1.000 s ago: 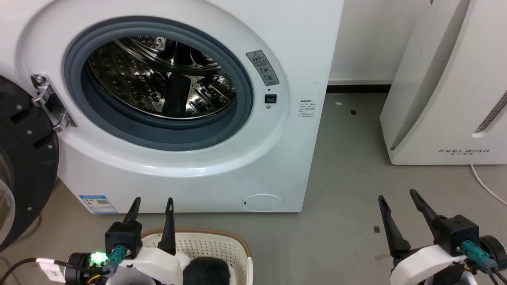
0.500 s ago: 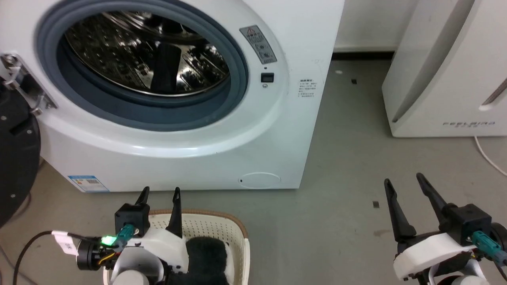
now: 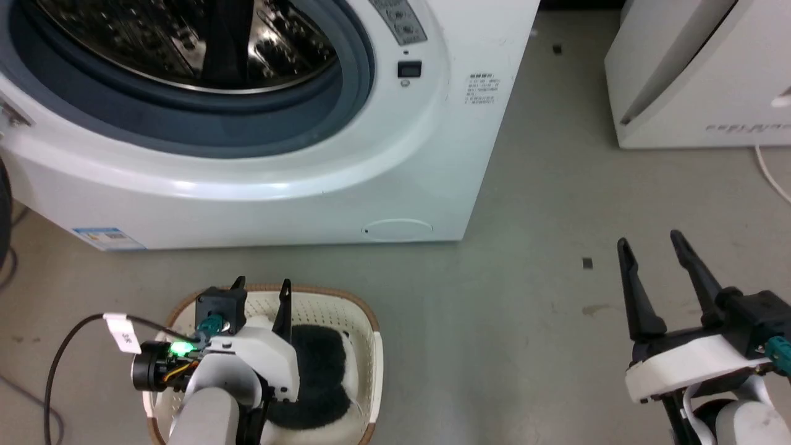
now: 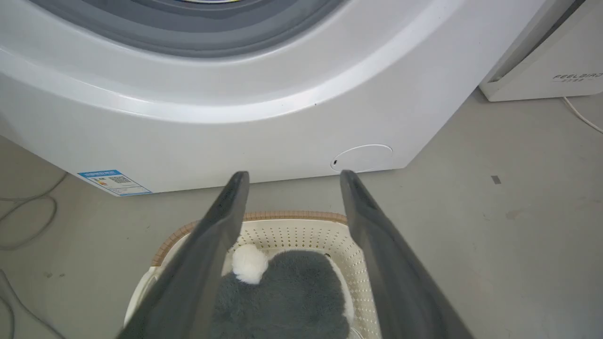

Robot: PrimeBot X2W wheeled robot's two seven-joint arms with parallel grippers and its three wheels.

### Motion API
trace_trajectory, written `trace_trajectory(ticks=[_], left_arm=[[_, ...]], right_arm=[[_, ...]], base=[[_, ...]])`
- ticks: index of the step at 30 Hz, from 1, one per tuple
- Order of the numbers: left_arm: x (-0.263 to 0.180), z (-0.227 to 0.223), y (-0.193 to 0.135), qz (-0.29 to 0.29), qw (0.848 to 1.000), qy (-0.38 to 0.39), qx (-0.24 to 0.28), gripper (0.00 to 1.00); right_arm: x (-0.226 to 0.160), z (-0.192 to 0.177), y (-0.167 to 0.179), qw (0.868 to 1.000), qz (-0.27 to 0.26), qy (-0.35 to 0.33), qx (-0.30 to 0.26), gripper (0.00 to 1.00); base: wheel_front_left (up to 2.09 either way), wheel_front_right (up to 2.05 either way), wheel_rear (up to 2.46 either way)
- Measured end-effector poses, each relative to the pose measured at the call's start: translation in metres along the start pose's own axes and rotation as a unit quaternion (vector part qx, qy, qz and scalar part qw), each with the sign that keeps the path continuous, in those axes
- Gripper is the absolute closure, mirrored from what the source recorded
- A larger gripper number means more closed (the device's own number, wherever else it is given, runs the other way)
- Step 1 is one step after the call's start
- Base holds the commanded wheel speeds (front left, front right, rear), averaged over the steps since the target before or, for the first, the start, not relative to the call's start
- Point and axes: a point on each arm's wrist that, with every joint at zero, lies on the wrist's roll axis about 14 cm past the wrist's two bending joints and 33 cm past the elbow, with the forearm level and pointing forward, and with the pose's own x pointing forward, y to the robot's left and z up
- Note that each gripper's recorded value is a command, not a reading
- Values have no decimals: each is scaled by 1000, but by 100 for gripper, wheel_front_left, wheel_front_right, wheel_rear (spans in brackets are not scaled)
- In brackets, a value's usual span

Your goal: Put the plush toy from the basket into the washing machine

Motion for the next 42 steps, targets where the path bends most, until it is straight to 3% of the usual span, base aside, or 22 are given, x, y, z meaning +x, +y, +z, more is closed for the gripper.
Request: trace_trajectory(ticks=[22, 42], left_arm=[[49, -110, -16, -41, 980, 196, -5, 0], [66, -200, -21, -57, 941, 333, -6, 0]], right_arm=[[43, -53, -12, 999, -14, 33, 11, 0], [70, -99, -22, 998, -28, 52, 30, 0]], base=[[0, 0, 0], [0, 0, 0]])
